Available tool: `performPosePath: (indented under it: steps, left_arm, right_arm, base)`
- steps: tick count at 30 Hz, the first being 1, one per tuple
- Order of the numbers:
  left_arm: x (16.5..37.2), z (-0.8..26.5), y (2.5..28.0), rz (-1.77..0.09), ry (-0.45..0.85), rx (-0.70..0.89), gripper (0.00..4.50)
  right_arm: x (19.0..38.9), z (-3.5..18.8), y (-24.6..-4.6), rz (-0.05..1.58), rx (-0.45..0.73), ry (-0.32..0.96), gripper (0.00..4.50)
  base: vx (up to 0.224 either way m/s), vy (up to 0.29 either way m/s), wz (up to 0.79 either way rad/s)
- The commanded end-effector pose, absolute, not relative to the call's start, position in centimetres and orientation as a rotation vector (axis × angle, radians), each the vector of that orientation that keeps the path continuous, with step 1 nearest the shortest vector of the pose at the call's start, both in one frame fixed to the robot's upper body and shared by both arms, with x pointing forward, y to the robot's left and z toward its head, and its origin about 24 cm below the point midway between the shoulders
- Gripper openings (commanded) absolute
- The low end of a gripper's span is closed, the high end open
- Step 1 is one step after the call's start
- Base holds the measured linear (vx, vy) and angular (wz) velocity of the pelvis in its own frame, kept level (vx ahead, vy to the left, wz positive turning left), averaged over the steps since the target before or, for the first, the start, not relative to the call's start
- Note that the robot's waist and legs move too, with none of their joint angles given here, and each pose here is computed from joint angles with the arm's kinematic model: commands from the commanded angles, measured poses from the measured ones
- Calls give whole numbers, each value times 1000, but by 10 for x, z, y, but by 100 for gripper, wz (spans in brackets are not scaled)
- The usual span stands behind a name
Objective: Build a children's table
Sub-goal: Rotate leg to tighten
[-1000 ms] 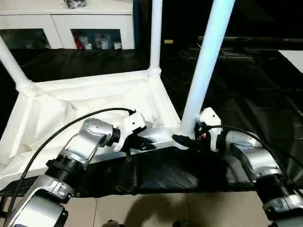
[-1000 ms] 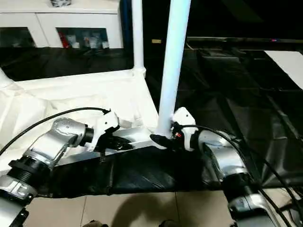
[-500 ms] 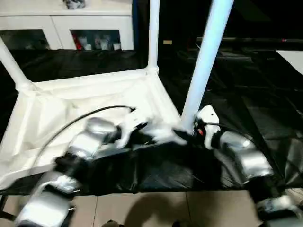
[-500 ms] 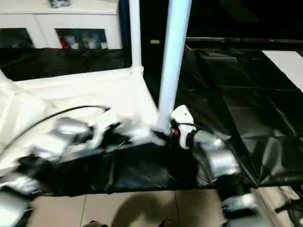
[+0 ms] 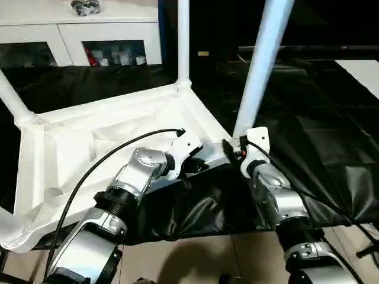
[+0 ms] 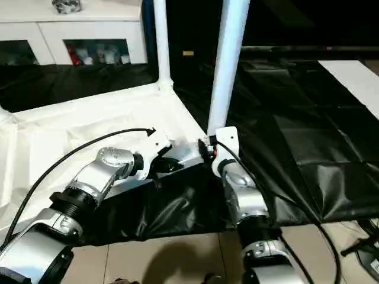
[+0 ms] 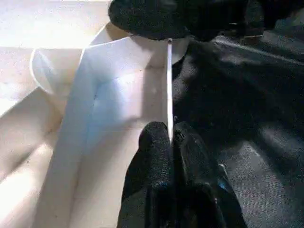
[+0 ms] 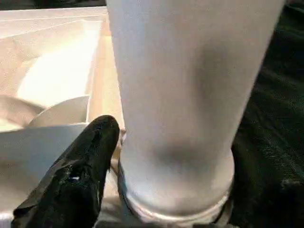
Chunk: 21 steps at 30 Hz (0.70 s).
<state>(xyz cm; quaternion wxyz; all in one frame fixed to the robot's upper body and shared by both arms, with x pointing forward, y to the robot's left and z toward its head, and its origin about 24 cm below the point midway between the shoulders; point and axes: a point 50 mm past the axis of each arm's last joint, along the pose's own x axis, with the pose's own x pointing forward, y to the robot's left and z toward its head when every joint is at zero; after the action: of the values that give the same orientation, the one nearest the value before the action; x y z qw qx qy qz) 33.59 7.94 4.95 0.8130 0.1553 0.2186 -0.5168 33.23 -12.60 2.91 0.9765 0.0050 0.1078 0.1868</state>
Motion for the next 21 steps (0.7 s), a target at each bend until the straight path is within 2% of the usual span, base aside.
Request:
performPosePath:
  steps: [1,3,7,16,19,21]
  left_arm:
    - [325,46,68,-1230,445,318,0]
    - [322,49,79,-1285,423,300,0]
    - [316,55,92,-1384,396,271,0]
    - [308,62,114,-1506,407,298,0]
    - [308,63,122,-1534,426,315,0]
    - [308,64,124,-1537,428,317,0]
  right_arm:
    - [325,41,-96,667,-19,155,399]
    - [318,39,-112,772,-68,168,399]
    - [311,40,-133,895,-118,186,399]
    - [299,47,-154,1143,-209,255,399]
    - [298,50,-157,1213,-229,280,364]
    - [298,51,-157,1222,-229,278,361]
  base:
    - [0,0,0]
    - [0,0,0]
    - [0,0,0]
    - [45,-29,5]
    - [17,-9,1]
    - [0,0,0]
